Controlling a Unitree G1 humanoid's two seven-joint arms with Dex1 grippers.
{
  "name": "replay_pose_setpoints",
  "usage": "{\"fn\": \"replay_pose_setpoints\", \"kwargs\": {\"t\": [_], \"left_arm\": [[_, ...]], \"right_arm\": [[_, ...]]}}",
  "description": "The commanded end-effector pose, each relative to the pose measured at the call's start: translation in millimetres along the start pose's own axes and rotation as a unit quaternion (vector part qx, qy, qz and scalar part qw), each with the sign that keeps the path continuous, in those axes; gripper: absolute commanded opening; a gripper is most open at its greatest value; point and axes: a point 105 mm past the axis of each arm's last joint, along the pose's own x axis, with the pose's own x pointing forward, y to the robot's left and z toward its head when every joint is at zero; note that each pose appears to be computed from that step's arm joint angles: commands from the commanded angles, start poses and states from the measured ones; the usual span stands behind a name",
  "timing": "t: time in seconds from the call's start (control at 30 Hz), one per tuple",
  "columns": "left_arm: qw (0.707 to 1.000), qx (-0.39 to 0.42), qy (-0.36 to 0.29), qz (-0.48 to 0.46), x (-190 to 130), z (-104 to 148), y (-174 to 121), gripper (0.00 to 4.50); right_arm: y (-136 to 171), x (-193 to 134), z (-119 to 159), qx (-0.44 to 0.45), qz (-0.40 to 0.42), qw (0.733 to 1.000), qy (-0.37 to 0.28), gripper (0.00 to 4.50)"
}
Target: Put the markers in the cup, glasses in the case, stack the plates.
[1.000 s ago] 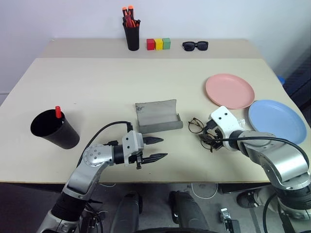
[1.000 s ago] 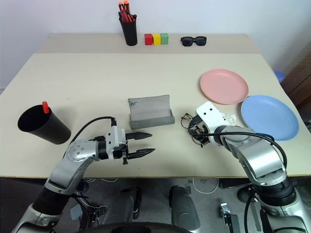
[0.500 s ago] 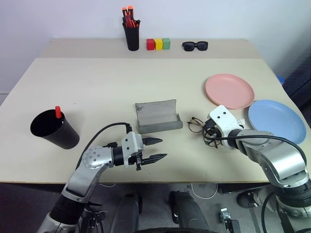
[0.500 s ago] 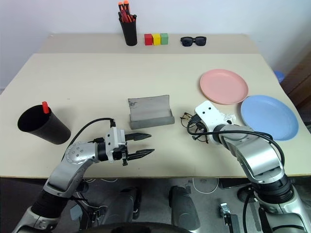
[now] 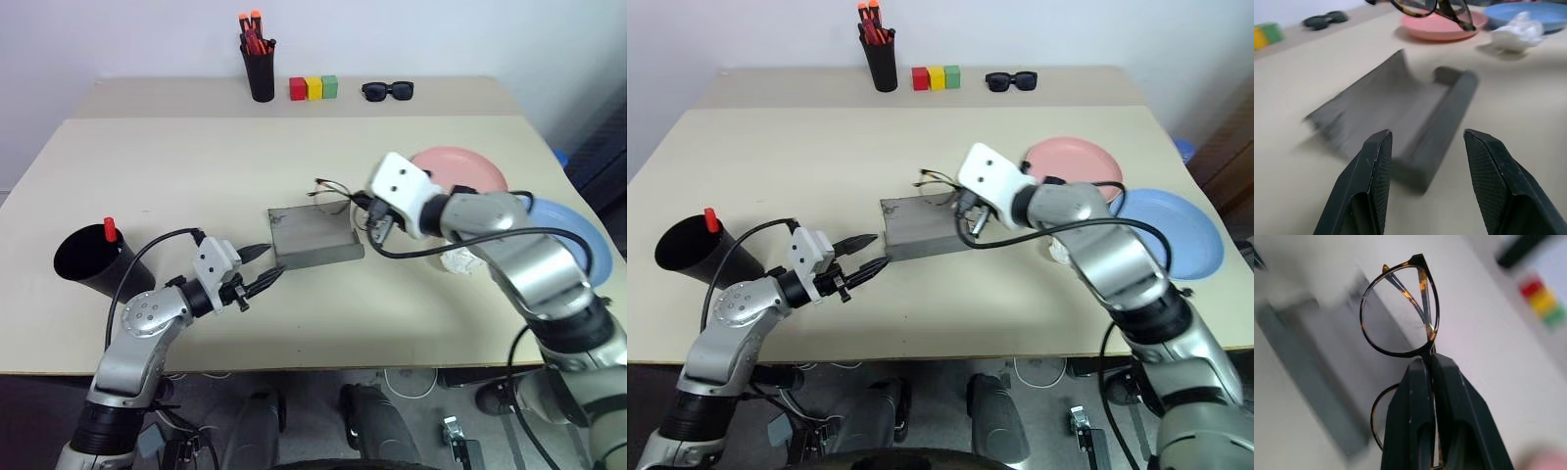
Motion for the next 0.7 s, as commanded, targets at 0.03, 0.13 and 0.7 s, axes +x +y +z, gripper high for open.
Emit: {"fn": "replay_pose_setpoints", "kwargs": {"t": [0.03,0.13,0.7], "left_arm": [[1.000,0.020,-0.011,0.019,-10,13,3,2.36],[0.999,0.020,-0.008,0.023,-14,13,0,2.36],[0.999,0.019,-0.001,0.032,-14,10,-5,2.36]], "right_arm": [[10,24,17,-0.070,0.047,0.995,-0.044,0.04],[15,40,5,-0.091,0.068,0.993,-0.035,0.04],[27,33,-25,-0.068,0.107,0.992,0.006,0.32]]}}
